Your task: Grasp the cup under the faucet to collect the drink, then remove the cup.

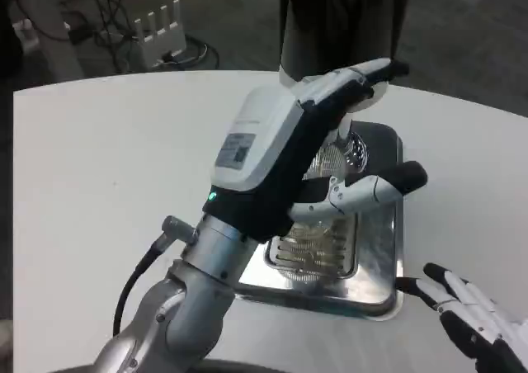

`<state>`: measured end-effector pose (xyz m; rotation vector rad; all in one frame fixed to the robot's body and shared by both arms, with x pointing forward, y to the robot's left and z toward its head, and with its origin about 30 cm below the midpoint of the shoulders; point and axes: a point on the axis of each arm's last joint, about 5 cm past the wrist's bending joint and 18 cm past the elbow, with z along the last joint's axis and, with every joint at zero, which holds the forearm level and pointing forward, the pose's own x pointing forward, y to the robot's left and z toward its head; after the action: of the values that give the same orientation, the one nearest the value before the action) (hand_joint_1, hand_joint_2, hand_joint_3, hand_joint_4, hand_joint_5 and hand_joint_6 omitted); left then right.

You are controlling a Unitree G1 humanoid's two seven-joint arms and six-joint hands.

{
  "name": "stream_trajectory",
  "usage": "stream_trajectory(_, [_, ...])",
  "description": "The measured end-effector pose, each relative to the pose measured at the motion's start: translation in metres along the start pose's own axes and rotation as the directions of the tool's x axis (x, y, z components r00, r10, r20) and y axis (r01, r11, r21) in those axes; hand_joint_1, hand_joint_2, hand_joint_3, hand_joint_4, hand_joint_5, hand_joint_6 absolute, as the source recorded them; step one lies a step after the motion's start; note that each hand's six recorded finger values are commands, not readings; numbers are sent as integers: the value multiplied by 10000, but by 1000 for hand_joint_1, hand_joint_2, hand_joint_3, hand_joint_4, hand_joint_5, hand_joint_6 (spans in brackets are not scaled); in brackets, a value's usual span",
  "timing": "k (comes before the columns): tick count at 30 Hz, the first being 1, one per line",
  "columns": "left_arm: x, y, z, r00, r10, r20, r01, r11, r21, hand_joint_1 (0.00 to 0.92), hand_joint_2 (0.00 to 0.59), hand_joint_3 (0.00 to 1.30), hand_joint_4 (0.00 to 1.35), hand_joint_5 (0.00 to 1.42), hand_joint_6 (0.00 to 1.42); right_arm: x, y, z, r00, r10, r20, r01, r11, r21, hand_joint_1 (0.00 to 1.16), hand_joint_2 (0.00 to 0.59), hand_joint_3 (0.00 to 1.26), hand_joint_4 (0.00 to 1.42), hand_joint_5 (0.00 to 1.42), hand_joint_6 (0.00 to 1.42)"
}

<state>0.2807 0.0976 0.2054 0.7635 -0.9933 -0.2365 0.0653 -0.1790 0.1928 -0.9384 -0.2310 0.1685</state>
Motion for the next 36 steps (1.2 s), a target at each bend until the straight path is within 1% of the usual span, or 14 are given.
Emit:
stream_trajectory(4, [-13,6,-7,9997,-182,147,178,9994,282,0,81,306,287,375,326,41,41,-47,10000,-28,18,26,9967,808,590,461,129,0,0,0])
stream_trajectory(6, [-13,9,-8,9997,-193,159,188,9993,312,0,67,307,289,376,326,73,71,-86,9998,-192,-44,196,9885,1501,586,423,115,0,0,0])
stream_trajectory(7, [-13,11,-9,9997,-191,162,186,9993,318,0,64,307,289,376,326,117,126,-151,9990,-402,-185,436,9662,2539,603,376,107,16,0,0])
stream_trajectory(10, [-12,14,-7,9998,-132,137,129,9997,217,0,78,308,281,376,320,192,250,-265,9938,-914,-641,1091,9158,3864,715,293,105,49,15,71])
stream_trajectory(11, [-10,18,-7,9999,-96,96,95,9999,80,0,80,308,280,376,318,239,329,-302,9870,-1343,-880,1590,8938,4194,753,271,105,73,38,113])
stream_trajectory(12, [-10,18,-7,9999,-95,94,94,9999,75,0,80,306,280,376,317,249,343,-307,9858,-1407,-919,1666,8898,4248,800,254,105,87,60,144])
stream_trajectory(14, [-10,22,-8,9999,-113,66,113,9999,17,0,81,304,280,376,316,368,499,-324,9697,-2168,-1126,2442,8434,4785,854,233,105,103,87,166])
stream_trajectory(15, [-9,22,-7,9999,-117,63,117,9999,2,0,85,301,280,370,314,401,541,-322,9648,-2330,-1219,2627,8297,4926,874,216,103,114,100,182])
stream_trajectory(16, [-8,26,-5,9999,-96,44,96,9999,-92,0,86,300,280,368,313,464,621,-306,9560,-2656,-1249,2915,8100,5089,889,201,103,116,118,195])
stream_trajectory(20, [-7,47,-7,10000,-70,4,70,9998,-200,0,88,299,280,366,312,572,706,-253,9492,-3012,-912,3048,8076,5049,906,178,95,126,141,209])
stream_trajectory(25, [-20,71,-12,10000,-70,-52,68,9998,-212,0,91,299,280,366,312,713,821,-224,9504,-2973,-911,3009,8051,5111,904,165,84,117,144,213])
stream_trajectory(30, [-19,89,-11,9999,-150,-34,149,9997,-179,0,93,299,280,366,312,929,828,-184,9490,-3062,-744,2989,7998,5206,900,149,75,95,135,219])
stream_trajectory(32, [-17,89,-9,9998,-172,-21,172,9997,-182,0,94,299,280,366,312,1005,833,-188,9514,-2964,-834,2944,7965,5281,900,149,74,93,134,220])
stream_trajectory(36, [-12,91,-10,9998,-177,-14,176,9997,-172,0,95,299,280,365,312,1113,848,-191,9503,-2966,-942,3009,7987,5211,905,148,74,84,120,214])
